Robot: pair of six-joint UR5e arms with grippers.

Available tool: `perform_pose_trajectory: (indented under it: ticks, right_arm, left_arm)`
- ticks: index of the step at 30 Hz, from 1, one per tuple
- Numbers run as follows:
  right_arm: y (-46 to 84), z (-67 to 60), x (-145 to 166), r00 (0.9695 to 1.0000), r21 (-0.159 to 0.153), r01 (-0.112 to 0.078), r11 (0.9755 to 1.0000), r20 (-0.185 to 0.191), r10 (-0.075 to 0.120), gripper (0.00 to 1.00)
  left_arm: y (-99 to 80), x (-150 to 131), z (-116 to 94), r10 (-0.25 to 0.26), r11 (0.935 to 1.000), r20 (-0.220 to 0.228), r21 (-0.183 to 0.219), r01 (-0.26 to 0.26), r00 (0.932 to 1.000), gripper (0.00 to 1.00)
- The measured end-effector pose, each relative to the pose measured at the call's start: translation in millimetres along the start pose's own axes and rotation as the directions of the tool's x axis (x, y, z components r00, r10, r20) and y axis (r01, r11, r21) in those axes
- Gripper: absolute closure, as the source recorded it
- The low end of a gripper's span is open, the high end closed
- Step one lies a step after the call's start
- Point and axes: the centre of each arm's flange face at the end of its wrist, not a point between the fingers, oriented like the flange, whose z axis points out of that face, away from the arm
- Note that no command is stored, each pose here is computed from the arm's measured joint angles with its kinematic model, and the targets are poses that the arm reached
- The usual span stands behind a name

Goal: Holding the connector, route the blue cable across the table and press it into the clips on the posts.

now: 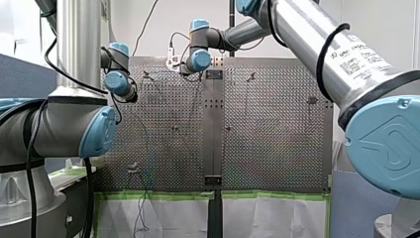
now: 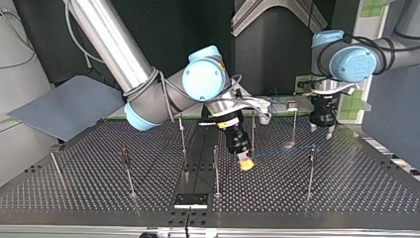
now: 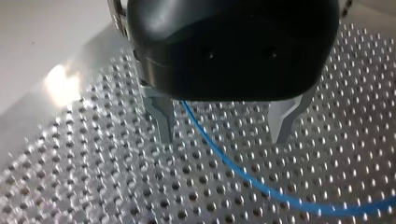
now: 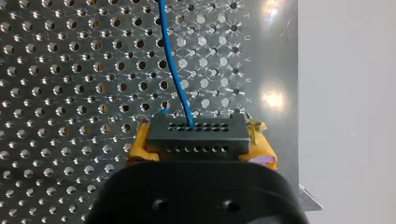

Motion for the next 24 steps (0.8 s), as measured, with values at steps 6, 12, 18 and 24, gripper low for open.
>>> perform_pose_trajectory:
  ticks: [6,12,18,24]
  right_arm:
    - [0.8,-0.1,-5,0.9999,-0.003,-0.002,1.0000,0.012,0.002,1.00]
    - [4.7,0.3,-13,0.9994,-0.019,-0.010,0.9998,0.032,0.010,1.00]
    - [8.0,0.5,-16,0.9989,-0.028,-0.019,0.9994,0.043,0.021,1.00]
    - [11.4,1.0,-17,0.9986,-0.033,-0.021,0.9992,0.047,0.023,1.00]
  left_arm:
    - [-9.7,-11,-19,0.003,0.9997,0.006,0.024,-0.003,1.0000,0.00]
    - [-20.8,-26,-37,0.046,0.9983,0.011,0.036,-0.046,0.9989,0.00]
    - [-36.4,-40,-54,0.104,0.9922,0.039,0.065,-0.106,0.9939,0.00]
    - [-59.6,-52,-73,0.162,0.9746,0.076,0.143,-0.172,0.9838,0.00]
